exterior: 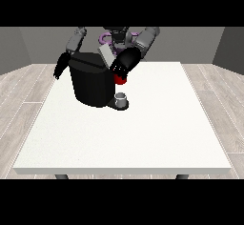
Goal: Insert the coffee pod into the coffee machine and close the lid
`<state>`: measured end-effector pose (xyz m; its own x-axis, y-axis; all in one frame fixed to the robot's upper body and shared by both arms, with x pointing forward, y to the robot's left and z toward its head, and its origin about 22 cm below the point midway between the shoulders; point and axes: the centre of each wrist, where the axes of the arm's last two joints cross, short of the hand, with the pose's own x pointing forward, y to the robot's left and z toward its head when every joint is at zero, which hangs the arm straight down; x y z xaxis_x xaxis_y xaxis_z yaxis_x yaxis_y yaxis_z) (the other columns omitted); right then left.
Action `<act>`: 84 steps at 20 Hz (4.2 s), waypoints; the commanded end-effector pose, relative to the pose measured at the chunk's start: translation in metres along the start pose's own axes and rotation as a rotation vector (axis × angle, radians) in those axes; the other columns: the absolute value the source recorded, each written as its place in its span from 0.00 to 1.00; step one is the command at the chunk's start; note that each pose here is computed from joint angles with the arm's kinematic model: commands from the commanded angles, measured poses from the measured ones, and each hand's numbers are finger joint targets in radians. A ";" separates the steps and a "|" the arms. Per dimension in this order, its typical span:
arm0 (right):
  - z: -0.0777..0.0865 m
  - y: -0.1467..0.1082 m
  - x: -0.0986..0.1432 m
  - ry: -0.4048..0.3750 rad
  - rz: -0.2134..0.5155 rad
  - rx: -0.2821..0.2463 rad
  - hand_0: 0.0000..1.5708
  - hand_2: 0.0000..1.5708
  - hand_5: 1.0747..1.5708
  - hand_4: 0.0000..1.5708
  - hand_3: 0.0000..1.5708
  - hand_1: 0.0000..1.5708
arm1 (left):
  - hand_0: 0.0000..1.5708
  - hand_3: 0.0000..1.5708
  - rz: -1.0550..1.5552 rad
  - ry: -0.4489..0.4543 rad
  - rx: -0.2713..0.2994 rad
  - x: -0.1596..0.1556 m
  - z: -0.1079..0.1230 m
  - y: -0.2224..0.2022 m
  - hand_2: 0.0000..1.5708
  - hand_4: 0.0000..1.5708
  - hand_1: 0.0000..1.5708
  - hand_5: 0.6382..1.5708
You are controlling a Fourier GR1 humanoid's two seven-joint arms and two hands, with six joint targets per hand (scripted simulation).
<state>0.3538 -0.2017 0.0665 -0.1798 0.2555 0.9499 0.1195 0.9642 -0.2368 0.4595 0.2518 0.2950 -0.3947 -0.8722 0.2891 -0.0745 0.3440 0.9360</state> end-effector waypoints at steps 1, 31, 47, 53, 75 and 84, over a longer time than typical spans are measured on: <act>0.004 -0.004 -0.002 0.000 0.016 0.018 0.00 0.00 1.00 0.09 0.00 0.00 | 0.78 0.56 -0.057 0.010 0.039 -0.009 0.004 -0.001 0.75 0.00 0.78 1.00; 0.051 -0.017 -0.079 0.267 -0.010 -0.048 0.00 0.00 1.00 0.00 0.00 0.00 | 0.00 0.00 0.040 0.037 -0.227 -0.020 0.021 -0.123 0.05 0.00 0.00 1.00; 0.096 -0.031 -0.098 0.334 -0.124 0.024 0.00 0.00 1.00 0.00 0.00 0.00 | 0.00 0.00 1.106 0.304 -0.188 -0.052 0.163 -0.331 0.00 0.25 0.00 1.00; 0.068 -0.037 -0.070 0.236 -0.063 0.094 0.00 0.00 1.00 0.12 0.00 0.00 | 0.00 0.00 1.143 0.345 -0.200 -0.042 0.170 -0.339 0.00 0.27 0.00 1.00; 0.013 -0.071 -0.070 0.308 -0.191 0.016 0.00 0.00 1.00 0.09 0.00 0.00 | 0.00 0.00 1.161 0.197 -0.126 -0.009 0.178 -0.292 0.00 0.21 0.00 1.00; -0.026 -0.038 -0.025 0.225 -0.183 0.170 0.00 0.00 1.00 0.00 0.00 0.00 | 0.00 0.00 1.107 0.178 0.015 -0.018 0.193 -0.261 0.00 0.23 0.00 1.00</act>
<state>0.3742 -0.2630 0.0519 0.0611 0.0728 0.9955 0.0017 0.9973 -0.0730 0.3169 0.2328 0.0023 -0.0895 -0.1095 0.9900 0.2621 0.9563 0.1295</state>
